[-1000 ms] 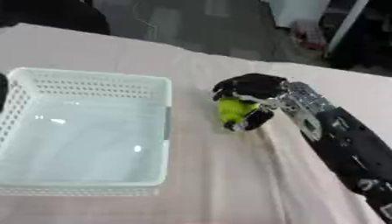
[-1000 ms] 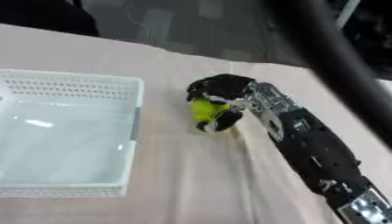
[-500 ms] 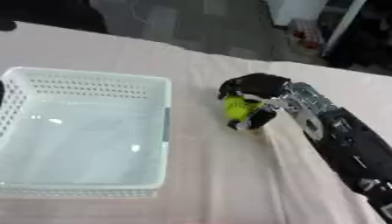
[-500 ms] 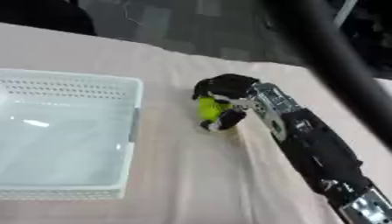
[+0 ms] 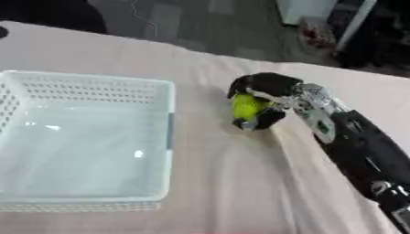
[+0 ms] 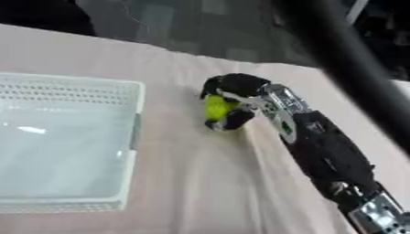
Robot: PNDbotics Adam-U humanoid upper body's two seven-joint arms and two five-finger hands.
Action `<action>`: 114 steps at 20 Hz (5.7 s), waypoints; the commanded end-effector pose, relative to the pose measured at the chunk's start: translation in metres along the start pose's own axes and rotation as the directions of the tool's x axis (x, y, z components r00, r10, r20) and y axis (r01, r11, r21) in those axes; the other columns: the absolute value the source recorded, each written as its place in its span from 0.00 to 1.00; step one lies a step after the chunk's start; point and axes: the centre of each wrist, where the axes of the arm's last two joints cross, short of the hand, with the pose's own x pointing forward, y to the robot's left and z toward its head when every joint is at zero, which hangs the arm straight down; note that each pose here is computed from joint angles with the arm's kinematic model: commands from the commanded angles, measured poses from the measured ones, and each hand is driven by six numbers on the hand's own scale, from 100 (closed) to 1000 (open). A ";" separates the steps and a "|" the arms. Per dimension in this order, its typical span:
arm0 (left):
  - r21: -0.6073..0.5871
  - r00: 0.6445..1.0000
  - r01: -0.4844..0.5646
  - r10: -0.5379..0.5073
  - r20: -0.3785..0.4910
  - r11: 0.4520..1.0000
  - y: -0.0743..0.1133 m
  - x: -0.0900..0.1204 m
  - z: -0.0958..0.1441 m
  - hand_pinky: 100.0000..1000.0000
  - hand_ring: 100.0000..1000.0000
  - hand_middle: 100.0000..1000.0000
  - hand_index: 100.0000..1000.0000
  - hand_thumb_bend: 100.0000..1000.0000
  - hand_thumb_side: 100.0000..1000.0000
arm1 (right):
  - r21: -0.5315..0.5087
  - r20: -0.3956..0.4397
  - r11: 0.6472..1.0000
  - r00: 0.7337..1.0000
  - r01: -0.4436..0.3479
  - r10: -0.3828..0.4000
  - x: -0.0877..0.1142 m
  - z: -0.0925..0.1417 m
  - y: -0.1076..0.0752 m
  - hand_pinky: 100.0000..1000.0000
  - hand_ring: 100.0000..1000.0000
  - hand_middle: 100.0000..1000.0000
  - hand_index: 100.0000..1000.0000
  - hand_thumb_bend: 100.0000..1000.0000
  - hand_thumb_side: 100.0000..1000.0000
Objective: Pick up objects on the table and place them in the box.
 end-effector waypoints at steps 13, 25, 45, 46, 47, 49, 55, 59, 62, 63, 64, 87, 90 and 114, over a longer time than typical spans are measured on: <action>-0.003 0.999 0.016 -0.016 0.041 1.000 0.006 0.004 -0.007 0.73 0.64 0.84 0.79 0.15 0.78 | -0.204 0.021 0.978 0.999 0.044 -0.040 -0.007 0.004 0.015 0.00 0.00 0.00 0.00 0.00 0.25; -0.015 0.999 0.025 -0.025 0.035 1.000 0.008 0.003 -0.005 0.73 0.64 0.85 0.79 0.15 0.78 | -0.288 -0.040 0.954 0.994 0.082 -0.097 0.001 -0.003 -0.007 0.00 0.00 0.00 0.00 0.00 0.23; -0.020 0.997 0.075 -0.076 -0.005 0.997 0.018 -0.002 0.005 0.74 0.64 0.84 0.79 0.16 0.76 | -0.213 0.010 0.954 0.976 0.213 -0.216 0.030 0.000 -0.059 0.00 0.00 0.00 0.00 0.00 0.25; -0.020 0.997 0.077 -0.077 -0.007 0.997 0.018 -0.002 0.005 0.74 0.64 0.84 0.79 0.16 0.76 | -0.210 0.015 0.953 0.976 0.217 -0.219 0.032 0.000 -0.062 0.00 0.00 0.00 0.00 0.00 0.25; -0.021 0.997 0.078 -0.078 -0.008 0.997 0.018 -0.002 0.006 0.74 0.64 0.84 0.79 0.16 0.76 | -0.209 0.020 0.953 0.975 0.221 -0.221 0.034 0.001 -0.066 0.00 0.00 0.00 0.00 0.00 0.25; -0.020 0.997 0.080 -0.081 -0.012 0.997 0.018 -0.002 0.007 0.74 0.64 0.84 0.79 0.16 0.76 | -0.213 0.032 0.951 0.974 0.224 -0.222 0.039 0.003 -0.075 0.00 0.00 0.00 0.00 0.00 0.24; -0.004 0.995 0.097 -0.097 -0.026 0.995 0.022 -0.004 0.010 0.74 0.65 0.84 0.79 0.17 0.75 | -0.251 0.117 0.944 0.975 0.216 -0.192 0.064 0.014 -0.108 0.00 0.00 0.00 0.00 0.00 0.22; 0.015 0.995 0.101 -0.101 -0.027 0.995 0.023 -0.004 0.009 0.74 0.65 0.84 0.79 0.18 0.74 | -0.267 0.173 0.936 0.967 0.231 -0.189 0.081 0.017 -0.125 0.00 0.00 0.00 0.00 0.00 0.22; 0.025 0.995 0.103 -0.102 -0.024 0.994 0.023 -0.004 0.008 0.74 0.65 0.84 0.79 0.18 0.74 | -0.279 0.203 0.930 0.961 0.238 -0.186 0.090 0.017 -0.134 0.00 0.00 0.00 0.00 0.00 0.21; 0.027 0.995 0.102 -0.102 -0.023 0.994 0.023 -0.004 0.008 0.74 0.65 0.84 0.79 0.18 0.74 | -0.281 0.209 0.929 0.960 0.241 -0.186 0.092 0.017 -0.137 0.00 0.00 0.00 0.00 0.00 0.21; 0.031 0.995 0.101 -0.100 -0.020 0.994 0.023 -0.004 0.007 0.74 0.65 0.84 0.79 0.19 0.74 | -0.285 0.220 0.927 0.958 0.244 -0.184 0.095 0.017 -0.139 0.00 0.00 0.00 0.00 0.00 0.20; 0.075 0.998 -0.016 0.012 0.064 0.997 0.008 0.009 -0.025 0.74 0.65 0.85 0.79 0.21 0.73 | -0.362 0.461 0.822 0.851 0.440 -0.252 0.130 0.002 -0.140 0.00 0.00 0.00 0.00 0.00 0.22; 0.073 0.997 -0.025 0.020 0.070 0.997 0.007 0.011 -0.027 0.74 0.65 0.85 0.79 0.21 0.73 | -0.367 0.496 0.801 0.828 0.472 -0.261 0.132 0.000 -0.138 0.00 0.00 0.00 0.00 0.00 0.23; 0.029 0.988 -0.113 0.110 0.110 0.993 -0.005 0.020 -0.042 0.74 0.65 0.85 0.80 0.20 0.75 | -0.603 0.483 0.686 0.871 0.407 -0.092 0.106 0.001 -0.109 0.67 0.83 0.88 0.93 0.31 1.00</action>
